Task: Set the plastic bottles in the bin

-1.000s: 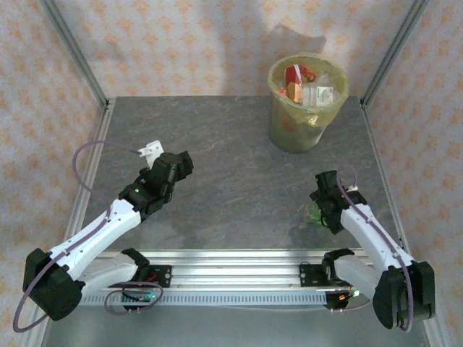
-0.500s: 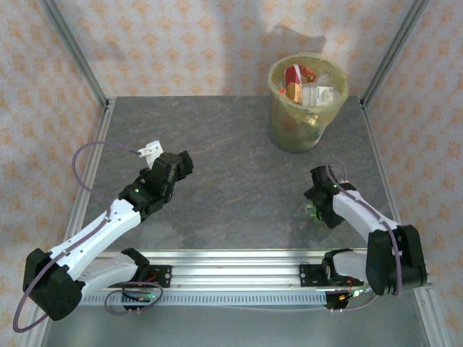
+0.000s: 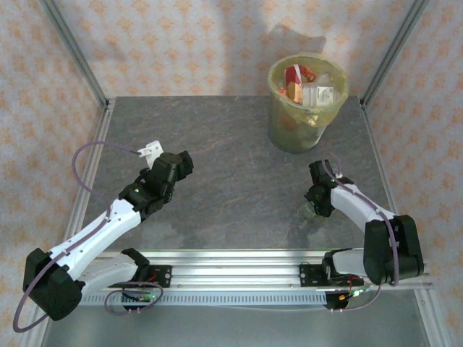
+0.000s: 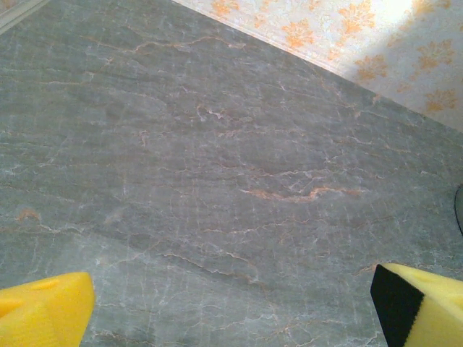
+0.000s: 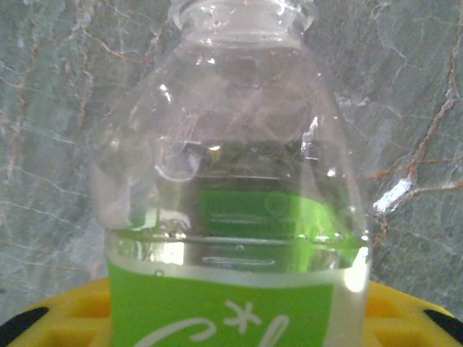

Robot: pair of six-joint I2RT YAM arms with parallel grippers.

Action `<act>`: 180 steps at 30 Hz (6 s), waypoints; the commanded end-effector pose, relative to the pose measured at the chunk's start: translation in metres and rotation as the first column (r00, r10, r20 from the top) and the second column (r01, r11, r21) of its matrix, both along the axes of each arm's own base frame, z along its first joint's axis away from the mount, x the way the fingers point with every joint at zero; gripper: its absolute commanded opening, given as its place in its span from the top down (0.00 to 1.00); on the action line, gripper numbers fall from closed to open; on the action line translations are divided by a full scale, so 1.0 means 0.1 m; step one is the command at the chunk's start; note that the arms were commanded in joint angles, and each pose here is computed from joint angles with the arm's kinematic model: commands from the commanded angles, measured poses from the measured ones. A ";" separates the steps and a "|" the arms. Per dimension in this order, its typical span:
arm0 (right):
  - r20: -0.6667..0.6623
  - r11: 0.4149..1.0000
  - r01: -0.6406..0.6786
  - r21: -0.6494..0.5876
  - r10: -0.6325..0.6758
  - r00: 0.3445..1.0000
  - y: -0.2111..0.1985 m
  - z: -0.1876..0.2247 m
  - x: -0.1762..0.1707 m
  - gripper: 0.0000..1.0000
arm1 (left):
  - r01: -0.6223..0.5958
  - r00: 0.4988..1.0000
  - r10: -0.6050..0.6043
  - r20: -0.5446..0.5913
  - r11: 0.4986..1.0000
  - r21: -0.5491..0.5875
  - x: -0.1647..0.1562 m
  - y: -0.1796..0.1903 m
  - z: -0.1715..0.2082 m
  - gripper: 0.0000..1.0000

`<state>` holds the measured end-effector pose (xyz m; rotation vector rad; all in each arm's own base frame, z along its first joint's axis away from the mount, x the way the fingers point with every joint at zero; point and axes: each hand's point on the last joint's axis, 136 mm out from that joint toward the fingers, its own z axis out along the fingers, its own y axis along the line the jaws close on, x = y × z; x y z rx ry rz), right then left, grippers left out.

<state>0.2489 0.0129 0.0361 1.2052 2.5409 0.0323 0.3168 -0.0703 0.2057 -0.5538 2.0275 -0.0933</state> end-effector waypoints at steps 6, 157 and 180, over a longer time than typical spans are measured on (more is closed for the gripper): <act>0.117 0.975 -0.195 -0.103 0.207 0.971 0.14 0.85 0.16 0.59 | -0.012 1.000 0.012 0.016 0.999 -0.030 0.04 0.00 0.14 0.00; 0.252 0.562 -0.386 -0.732 0.749 0.613 0.92 4.14 2.09 0.01 | -0.061 0.994 0.061 0.087 0.998 -0.008 -0.13 0.20 0.51 0.00; 0.398 0.819 -0.105 -0.565 0.381 0.834 -0.17 2.46 0.28 0.01 | -0.375 0.922 0.334 0.199 0.897 0.235 -0.52 0.95 0.66 0.00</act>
